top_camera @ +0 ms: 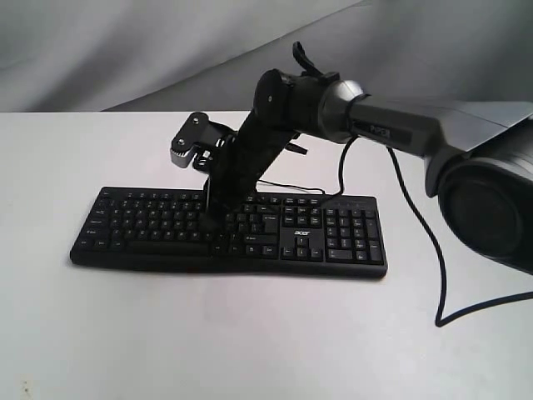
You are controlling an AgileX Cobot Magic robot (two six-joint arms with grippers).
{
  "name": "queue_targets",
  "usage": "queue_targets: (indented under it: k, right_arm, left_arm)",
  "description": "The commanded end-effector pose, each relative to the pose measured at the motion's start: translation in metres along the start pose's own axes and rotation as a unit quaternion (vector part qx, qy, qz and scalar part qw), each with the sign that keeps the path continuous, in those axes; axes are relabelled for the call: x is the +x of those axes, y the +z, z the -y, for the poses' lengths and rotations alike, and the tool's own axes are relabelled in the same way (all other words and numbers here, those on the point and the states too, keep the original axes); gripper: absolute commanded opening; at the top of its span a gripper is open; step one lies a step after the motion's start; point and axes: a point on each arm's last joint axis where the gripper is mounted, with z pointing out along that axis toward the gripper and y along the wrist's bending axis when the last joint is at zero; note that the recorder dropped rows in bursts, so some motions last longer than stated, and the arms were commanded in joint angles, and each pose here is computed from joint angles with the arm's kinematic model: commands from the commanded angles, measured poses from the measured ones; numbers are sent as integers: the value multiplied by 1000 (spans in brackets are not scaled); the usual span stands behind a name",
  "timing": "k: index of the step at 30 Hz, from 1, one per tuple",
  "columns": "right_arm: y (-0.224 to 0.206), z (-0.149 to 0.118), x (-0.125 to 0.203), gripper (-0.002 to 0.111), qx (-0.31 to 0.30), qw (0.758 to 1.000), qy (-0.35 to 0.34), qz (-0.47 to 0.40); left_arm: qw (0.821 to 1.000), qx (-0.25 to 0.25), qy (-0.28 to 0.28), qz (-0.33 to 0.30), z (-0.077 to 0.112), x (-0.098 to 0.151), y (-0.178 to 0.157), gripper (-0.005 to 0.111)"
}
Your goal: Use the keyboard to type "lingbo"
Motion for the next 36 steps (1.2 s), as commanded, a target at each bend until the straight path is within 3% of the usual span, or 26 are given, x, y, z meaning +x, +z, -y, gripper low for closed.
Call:
queue_targets:
  k: [1,32,36]
  right_arm:
    - [-2,5,4,0,14,1000,2,0]
    - [4,3,10,0,15,1000,8,-2]
    - [-18,3,-2,0,33,999,-1,19]
  left_arm:
    - [1000,0,-3,3,0,1,0,0]
    - [1000,0,-3,3,0,1,0,0]
    - [1000,0,-3,3,0,1,0,0]
